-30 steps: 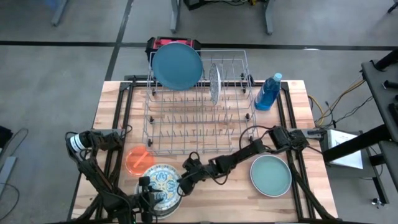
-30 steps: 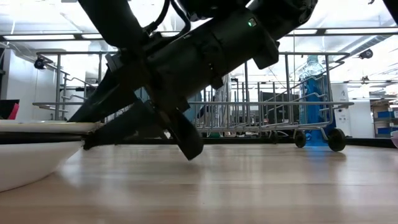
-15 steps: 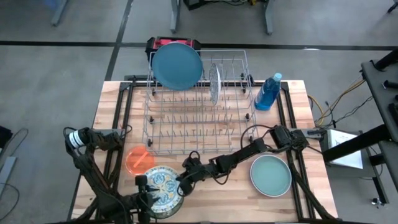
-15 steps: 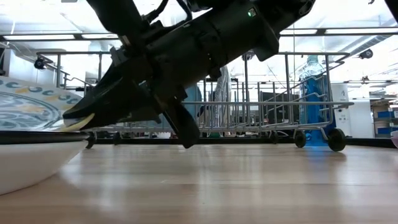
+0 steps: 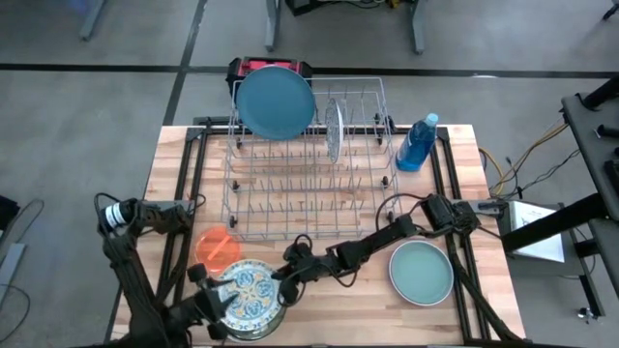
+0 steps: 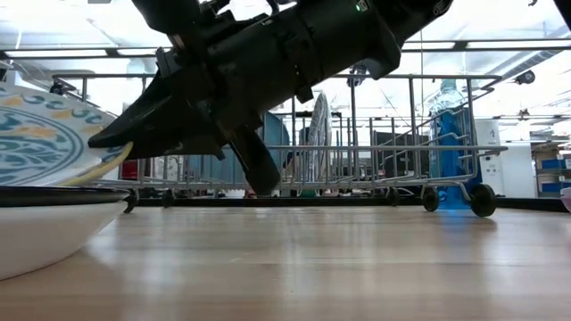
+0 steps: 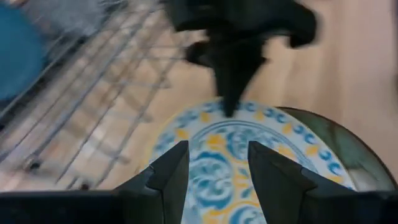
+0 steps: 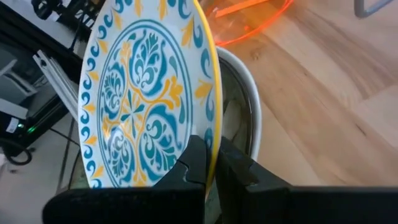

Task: Sort dishes
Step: Put the white-orange patterned plate in the dish rack

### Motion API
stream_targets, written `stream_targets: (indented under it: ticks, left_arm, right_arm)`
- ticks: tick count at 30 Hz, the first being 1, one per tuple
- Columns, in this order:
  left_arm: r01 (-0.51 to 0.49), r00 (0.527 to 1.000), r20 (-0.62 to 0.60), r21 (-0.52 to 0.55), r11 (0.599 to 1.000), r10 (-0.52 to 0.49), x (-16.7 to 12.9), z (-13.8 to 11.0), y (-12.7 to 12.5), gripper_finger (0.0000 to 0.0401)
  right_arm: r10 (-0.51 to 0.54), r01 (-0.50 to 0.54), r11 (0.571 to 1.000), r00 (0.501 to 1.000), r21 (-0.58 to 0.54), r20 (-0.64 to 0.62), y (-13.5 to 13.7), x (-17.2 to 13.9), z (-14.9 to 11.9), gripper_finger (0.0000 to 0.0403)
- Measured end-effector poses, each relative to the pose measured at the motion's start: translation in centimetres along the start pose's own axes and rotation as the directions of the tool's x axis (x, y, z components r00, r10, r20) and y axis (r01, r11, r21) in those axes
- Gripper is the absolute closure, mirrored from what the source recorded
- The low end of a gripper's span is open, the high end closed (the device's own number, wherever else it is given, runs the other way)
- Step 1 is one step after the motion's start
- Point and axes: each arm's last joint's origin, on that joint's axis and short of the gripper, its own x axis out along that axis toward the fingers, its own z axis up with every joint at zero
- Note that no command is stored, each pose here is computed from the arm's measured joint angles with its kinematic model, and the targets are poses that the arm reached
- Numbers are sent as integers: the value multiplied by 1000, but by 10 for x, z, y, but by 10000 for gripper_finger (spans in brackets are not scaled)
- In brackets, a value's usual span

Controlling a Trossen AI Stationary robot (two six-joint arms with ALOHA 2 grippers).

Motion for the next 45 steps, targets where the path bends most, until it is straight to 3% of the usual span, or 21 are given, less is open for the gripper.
stream_targets:
  ticks: [5, 12, 25, 36, 40, 45]
  left_arm:
    - [-81, 992, -104, -156, 984, 65, -6, 5, 9, 233]
    - [-111, 981, -182, -203, 973, 74, -6, 2, 10, 205]
    - [-132, 979, -178, -168, 977, 101, -1, -5, 12, 164]
    - [-11, 991, -134, -36, 999, 6, -1, -4, 1, 171]
    - [-9, 992, -124, 6, 1000, 10, -1, -4, 2, 198]
    - [-26, 994, -109, 15, 1000, 27, -1, -3, 5, 294]
  right_arm:
    - [20, -18, 999, 998, -42, 53, 4, 0, 3, 401]
    - [19, -10, 996, 996, -93, 93, 7, -1, 4, 402]
    - [39, 19, 956, 981, -293, 191, 17, -5, 7, 402]
    - [60, 48, 919, 964, -392, 258, 22, -7, 10, 402]
    - [59, 55, 912, 963, -407, 263, 22, -7, 11, 402]
    - [66, 50, 911, 962, -409, 266, 23, -7, 11, 402]
